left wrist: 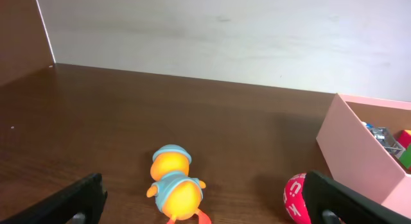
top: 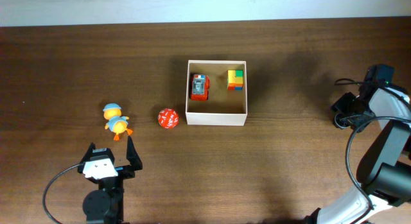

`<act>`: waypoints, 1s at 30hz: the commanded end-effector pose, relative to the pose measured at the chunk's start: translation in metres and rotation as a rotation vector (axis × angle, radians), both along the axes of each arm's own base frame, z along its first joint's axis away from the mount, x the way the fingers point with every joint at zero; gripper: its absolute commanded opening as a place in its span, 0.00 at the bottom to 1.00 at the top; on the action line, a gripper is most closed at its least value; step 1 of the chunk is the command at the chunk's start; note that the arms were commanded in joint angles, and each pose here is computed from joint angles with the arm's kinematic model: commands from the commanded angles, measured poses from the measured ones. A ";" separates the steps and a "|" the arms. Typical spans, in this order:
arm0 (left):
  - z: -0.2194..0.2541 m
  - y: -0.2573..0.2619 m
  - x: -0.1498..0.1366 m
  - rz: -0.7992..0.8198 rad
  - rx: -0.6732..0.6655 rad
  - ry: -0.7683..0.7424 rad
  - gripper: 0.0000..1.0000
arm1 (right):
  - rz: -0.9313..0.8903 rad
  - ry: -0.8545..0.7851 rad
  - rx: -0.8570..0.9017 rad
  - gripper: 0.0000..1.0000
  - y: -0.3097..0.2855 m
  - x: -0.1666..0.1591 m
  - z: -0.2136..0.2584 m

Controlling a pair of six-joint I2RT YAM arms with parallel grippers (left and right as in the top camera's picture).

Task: Pack container
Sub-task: 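Lower the right gripper and grasp the black wheel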

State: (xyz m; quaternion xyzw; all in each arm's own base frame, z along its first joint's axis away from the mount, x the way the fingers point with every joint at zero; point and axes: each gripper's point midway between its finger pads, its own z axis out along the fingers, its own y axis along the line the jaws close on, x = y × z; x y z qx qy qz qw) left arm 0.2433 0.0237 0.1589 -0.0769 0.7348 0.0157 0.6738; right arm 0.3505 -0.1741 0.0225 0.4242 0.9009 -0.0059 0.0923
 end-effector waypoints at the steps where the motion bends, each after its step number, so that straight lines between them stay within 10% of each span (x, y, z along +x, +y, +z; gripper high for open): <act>1: -0.001 -0.002 0.000 -0.014 0.014 0.000 0.99 | -0.018 0.006 0.006 0.66 -0.002 -0.003 -0.005; 16: -0.001 -0.002 0.000 -0.014 0.014 0.000 0.99 | -0.018 0.043 0.021 0.65 -0.001 -0.006 -0.022; 30: -0.001 -0.002 0.000 -0.014 0.014 0.000 0.99 | -0.018 0.030 0.015 0.41 -0.003 -0.002 -0.021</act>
